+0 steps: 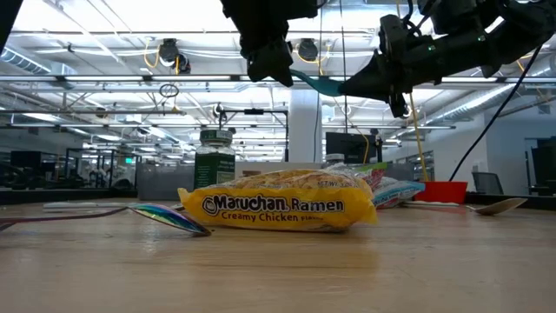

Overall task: Pick & Place Food Item
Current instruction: Put the blue baby spoon into the white bin

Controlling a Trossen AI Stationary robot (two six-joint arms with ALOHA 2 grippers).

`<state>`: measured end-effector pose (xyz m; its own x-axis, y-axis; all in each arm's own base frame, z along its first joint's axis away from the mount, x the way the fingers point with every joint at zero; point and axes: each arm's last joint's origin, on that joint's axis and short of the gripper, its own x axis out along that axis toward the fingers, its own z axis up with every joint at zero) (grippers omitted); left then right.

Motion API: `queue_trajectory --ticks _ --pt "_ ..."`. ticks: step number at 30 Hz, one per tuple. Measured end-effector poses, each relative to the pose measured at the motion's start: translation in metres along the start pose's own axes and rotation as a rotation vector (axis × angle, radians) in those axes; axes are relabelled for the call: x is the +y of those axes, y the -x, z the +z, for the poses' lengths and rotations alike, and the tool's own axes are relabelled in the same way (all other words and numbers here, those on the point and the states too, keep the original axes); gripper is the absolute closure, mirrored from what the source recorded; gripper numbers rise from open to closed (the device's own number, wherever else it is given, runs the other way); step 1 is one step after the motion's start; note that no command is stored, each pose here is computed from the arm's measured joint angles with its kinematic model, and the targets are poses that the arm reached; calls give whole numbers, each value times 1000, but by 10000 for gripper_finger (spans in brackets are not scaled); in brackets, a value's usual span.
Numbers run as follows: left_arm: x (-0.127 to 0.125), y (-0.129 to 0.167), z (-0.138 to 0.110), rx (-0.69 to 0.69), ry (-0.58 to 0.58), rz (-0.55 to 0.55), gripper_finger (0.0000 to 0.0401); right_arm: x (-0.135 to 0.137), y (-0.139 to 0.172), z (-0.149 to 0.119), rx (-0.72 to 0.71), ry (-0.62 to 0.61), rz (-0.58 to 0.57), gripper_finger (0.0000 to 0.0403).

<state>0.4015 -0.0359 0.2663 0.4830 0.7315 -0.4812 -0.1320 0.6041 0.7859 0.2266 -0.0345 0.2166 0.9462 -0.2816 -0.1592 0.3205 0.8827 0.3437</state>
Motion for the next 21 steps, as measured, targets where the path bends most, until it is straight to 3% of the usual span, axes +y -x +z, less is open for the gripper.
queue_trajectory --ticks 12,21 --pt "-1 0 0 -9 -4 -37 376 0 0 0 -1 0 -1 403" --pt "-1 0 1 -16 7 -42 354 0 0 0 1 0 0 403"
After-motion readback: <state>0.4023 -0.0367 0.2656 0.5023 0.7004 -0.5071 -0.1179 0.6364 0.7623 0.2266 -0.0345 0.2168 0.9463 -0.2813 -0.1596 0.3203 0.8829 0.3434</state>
